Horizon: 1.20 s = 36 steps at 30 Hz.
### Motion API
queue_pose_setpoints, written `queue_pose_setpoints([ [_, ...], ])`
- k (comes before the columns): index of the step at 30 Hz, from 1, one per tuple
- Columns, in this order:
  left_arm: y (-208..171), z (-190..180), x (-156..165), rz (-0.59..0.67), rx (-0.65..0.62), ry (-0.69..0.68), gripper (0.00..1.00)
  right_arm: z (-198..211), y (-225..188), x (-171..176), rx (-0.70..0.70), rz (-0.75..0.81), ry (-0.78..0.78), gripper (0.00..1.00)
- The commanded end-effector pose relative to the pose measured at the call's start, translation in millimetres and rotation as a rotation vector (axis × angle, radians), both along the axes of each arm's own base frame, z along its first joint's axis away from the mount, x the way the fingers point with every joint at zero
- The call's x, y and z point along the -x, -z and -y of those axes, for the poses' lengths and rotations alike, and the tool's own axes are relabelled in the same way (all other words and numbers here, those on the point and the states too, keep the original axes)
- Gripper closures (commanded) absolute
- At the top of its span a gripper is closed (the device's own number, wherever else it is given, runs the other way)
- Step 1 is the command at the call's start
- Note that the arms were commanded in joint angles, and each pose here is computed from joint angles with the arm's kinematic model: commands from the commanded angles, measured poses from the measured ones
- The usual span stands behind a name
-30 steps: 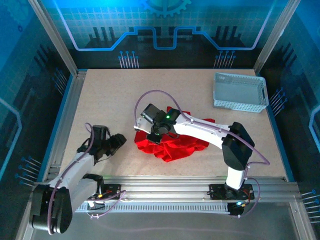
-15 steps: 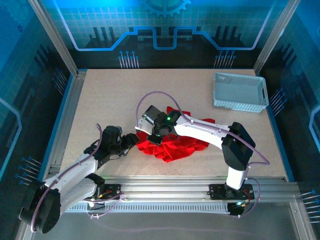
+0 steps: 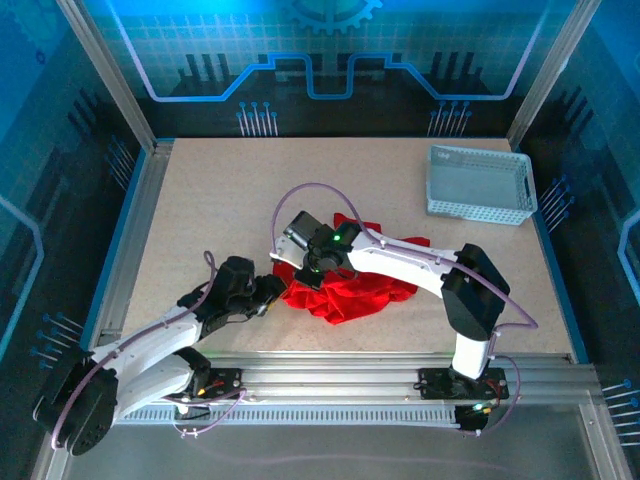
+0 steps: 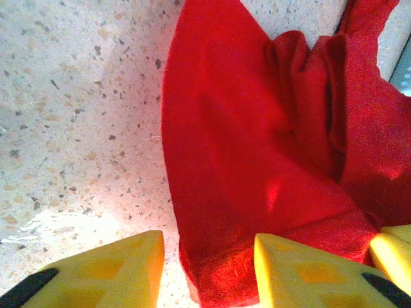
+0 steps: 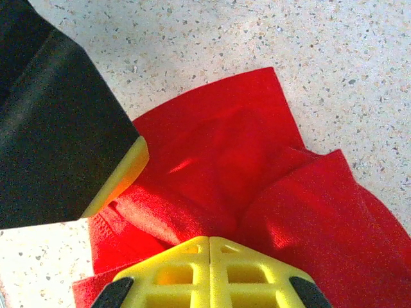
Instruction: Fold the inside-out t-shirt
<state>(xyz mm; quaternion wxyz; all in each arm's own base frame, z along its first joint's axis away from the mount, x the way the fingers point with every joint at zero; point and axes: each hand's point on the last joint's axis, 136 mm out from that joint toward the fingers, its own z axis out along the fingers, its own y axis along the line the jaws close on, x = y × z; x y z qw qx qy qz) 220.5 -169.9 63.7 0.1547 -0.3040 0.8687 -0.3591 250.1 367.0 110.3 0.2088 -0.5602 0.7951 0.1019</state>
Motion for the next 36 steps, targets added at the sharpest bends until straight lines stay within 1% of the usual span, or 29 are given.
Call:
queue_pose_setpoints([
  [1, -10.0, 0.4, -8.5, 0.023, -0.009, -0.022, 0.60, 0.9, 8.1, -3.1, 0.014, 0.010, 0.021, 1.00],
  [7, -13.2, 6.0, -14.9, 0.034, 0.012, -0.022, 0.62, 0.2, 9.1, -2.4, 0.019, 0.027, 0.021, 1.00],
  [9, -18.7, 4.6, -15.8, 0.051, -0.007, -0.011, 0.62, 1.6, 8.9, -3.7, 0.021, 0.032, 0.027, 1.00],
  [10, -21.5, 0.7, -15.1, 0.063, -0.044, 0.000, 0.62, 1.9, 9.1, -3.7, 0.019, 0.026, 0.029, 1.00],
  [12, -28.0, -15.1, -13.0, 0.098, -0.168, 0.025, 0.57, 2.6, 5.8, -3.8, -0.005, 0.008, 0.035, 1.00],
  [13, -32.8, -23.0, -11.9, 0.131, -0.228, 0.046, 0.53, 3.8, 3.4, -4.1, -0.020, -0.001, 0.038, 1.00],
  [16, -50.3, -34.5, -14.8, 0.271, -0.368, 0.143, 0.47, 7.9, -0.2, -4.8, -0.051, -0.041, 0.042, 1.00],
  [18, -56.9, -33.9, -17.9, 0.353, -0.423, 0.214, 0.42, 11.2, 0.0, -5.6, -0.060, -0.052, 0.043, 1.00],
  [20, -65.7, -26.7, -23.3, 0.443, -0.452, 0.290, 0.42, 15.2, -0.7, -7.2, -0.074, -0.061, 0.050, 1.00],
  [21, -70.4, -21.9, -25.2, 0.481, -0.453, 0.324, 0.43, 17.9, -0.9, -8.8, -0.080, -0.067, 0.058, 1.00],
  [23, -79.6, -2.9, -27.0, 0.609, -0.431, 0.440, 0.44, 24.7, -5.9, -10.3, -0.110, -0.089, 0.070, 1.00],
  [26, -87.8, 9.2, -29.4, 0.727, -0.442, 0.528, 0.44, 34.8, -12.0, -13.0, -0.146, -0.113, 0.086, 1.00],
  [30, -99.8, 16.3, -32.5, 0.835, -0.454, 0.559, 0.44, 39.3, -14.4, -15.9, -0.168, -0.126, 0.103, 1.00],
  [33, -104.6, 31.9, -25.6, 0.925, -0.460, 0.644, 0.44, 36.3, -17.5, -17.7, -0.195, -0.128, 0.102, 1.00],
  [36, -102.5, 43.7, -18.5, 0.981, -0.489, 0.725, 0.42, 35.0, -20.7, -20.4, -0.211, -0.131, 0.103, 1.00],
])
